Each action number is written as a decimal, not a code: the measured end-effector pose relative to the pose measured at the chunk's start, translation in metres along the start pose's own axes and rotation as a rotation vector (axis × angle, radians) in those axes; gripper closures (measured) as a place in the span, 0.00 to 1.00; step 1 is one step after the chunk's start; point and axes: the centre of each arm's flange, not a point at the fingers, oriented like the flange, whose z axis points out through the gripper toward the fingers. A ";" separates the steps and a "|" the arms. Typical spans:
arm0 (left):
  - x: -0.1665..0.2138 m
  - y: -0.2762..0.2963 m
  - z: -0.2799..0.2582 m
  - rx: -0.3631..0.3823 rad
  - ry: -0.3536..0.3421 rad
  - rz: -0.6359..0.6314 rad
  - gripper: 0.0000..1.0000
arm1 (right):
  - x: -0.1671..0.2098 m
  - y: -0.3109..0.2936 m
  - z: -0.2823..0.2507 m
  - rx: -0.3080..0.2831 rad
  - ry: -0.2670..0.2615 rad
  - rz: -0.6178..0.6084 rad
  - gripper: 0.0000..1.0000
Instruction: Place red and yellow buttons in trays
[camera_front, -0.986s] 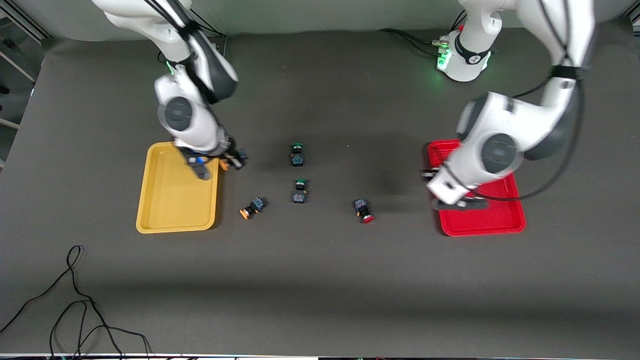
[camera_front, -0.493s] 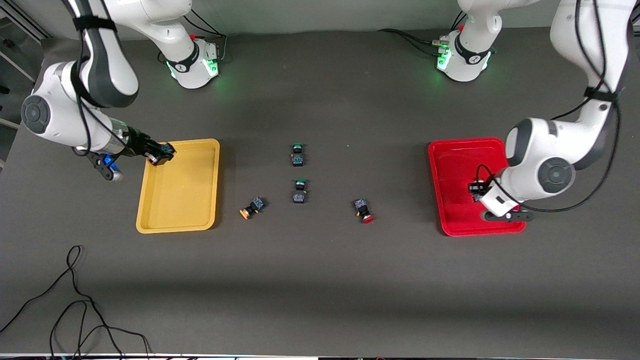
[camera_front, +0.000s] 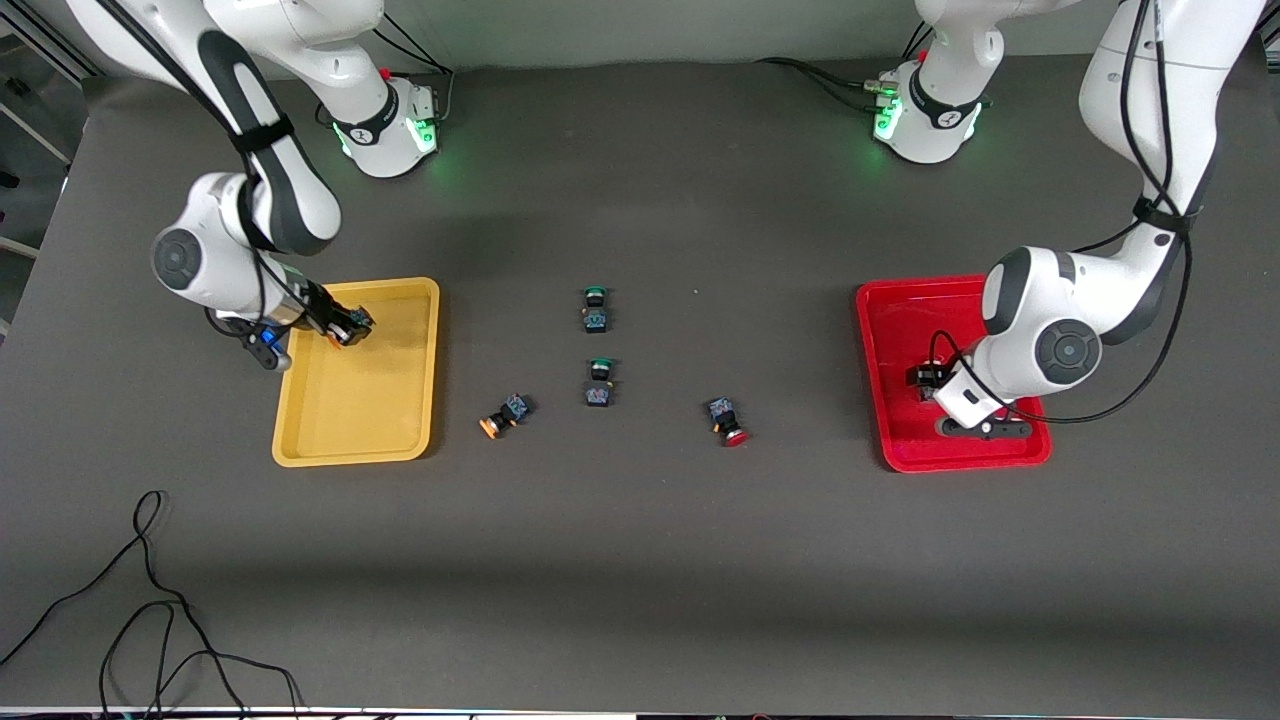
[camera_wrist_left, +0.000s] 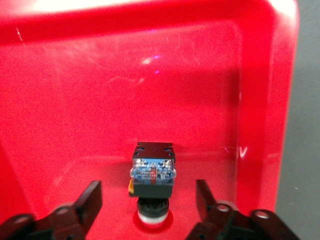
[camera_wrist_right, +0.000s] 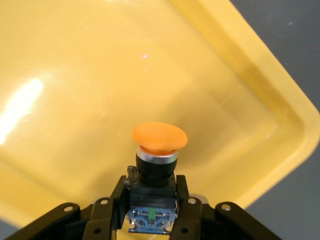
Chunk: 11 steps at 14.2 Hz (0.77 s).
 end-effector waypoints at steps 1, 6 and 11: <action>0.003 0.003 -0.023 0.009 -0.002 0.002 0.00 | 0.001 0.000 0.007 -0.008 -0.002 0.002 0.59; 0.009 0.098 -0.124 0.009 0.089 -0.096 0.00 | 0.003 0.001 0.016 -0.021 -0.007 0.005 0.37; 0.024 0.195 -0.151 -0.081 0.174 -0.198 0.00 | 0.006 -0.017 -0.027 0.016 -0.006 -0.005 0.00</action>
